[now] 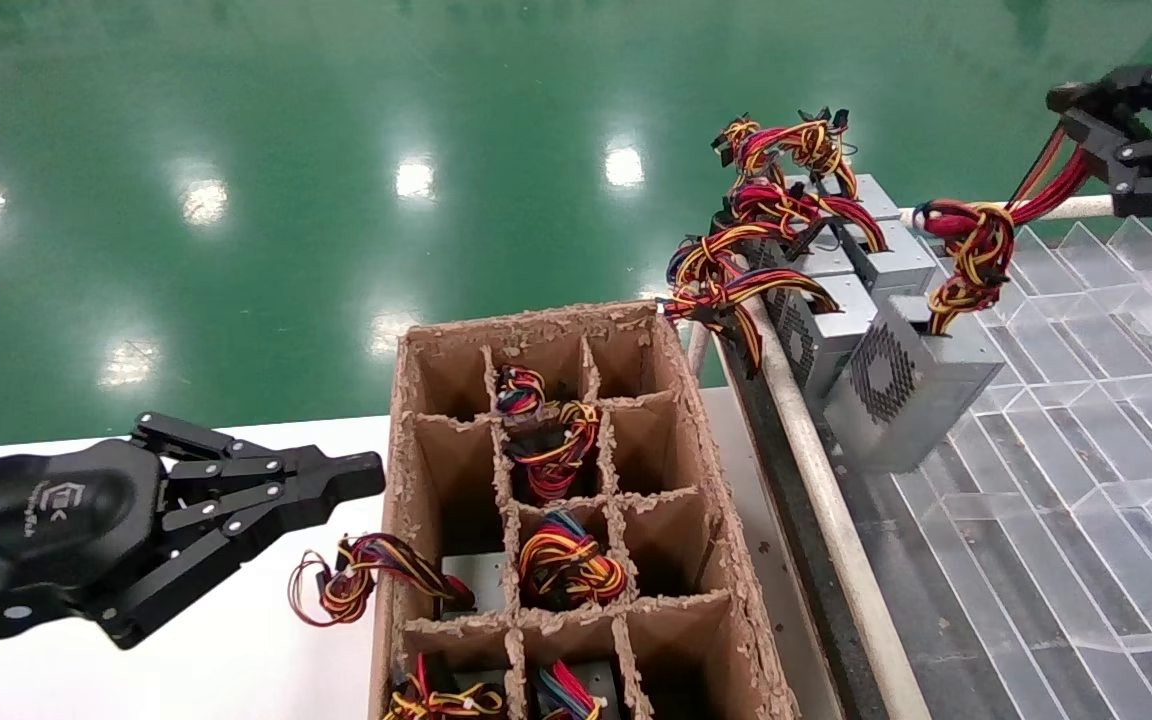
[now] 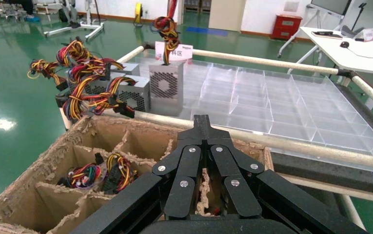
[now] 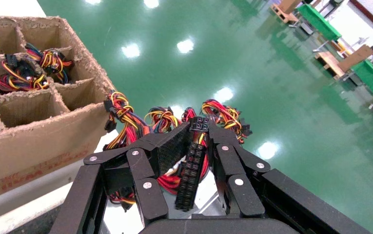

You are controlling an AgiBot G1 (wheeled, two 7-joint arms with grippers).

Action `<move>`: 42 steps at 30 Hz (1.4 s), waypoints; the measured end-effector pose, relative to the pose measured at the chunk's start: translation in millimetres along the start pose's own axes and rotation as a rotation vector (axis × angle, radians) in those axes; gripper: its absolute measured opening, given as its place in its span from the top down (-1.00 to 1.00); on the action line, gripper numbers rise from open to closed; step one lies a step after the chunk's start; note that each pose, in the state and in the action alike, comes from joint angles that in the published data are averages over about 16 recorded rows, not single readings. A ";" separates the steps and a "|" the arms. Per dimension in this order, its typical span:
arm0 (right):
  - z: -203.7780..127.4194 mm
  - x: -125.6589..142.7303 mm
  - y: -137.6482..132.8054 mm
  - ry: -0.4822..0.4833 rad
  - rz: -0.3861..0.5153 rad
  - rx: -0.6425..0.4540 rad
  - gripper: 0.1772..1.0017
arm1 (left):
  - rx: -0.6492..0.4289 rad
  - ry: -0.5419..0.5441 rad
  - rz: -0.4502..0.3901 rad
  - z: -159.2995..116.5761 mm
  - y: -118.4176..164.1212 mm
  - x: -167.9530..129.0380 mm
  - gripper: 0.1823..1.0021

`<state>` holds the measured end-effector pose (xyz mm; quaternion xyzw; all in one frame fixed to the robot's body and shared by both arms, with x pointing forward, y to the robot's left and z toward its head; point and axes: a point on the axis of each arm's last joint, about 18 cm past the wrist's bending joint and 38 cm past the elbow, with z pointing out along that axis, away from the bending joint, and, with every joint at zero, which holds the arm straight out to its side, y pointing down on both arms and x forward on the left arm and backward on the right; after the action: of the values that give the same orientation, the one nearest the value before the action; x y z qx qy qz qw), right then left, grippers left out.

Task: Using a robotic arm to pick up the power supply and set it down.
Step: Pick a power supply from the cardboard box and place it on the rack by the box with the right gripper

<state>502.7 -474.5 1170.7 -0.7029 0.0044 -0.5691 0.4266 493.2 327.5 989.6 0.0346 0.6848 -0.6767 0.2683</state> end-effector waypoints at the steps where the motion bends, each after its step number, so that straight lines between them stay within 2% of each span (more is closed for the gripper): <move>1: 1.9 0.3 1.5 -0.001 0.002 -0.001 0.93 | 0.000 0.000 0.000 0.0 0.0 0.0 0.98; 23: 52.9 -17.8 20.7 -0.103 0.059 0.003 0.93 | 0.000 0.000 0.000 0.0 0.0 0.0 0.98; 33: 60.8 -15.0 14.8 -0.106 0.071 0.003 0.92 | 0.000 0.000 0.000 0.0 0.0 0.0 0.98; 42: 65.6 -17.3 4.8 -0.131 0.055 0.021 0.80 | 0.000 0.000 0.000 0.0 0.0 0.0 0.98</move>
<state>551.6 -430.0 1154.7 -0.7339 -0.0103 -0.5099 0.4486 493.2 327.5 989.6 0.0346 0.6848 -0.6767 0.2683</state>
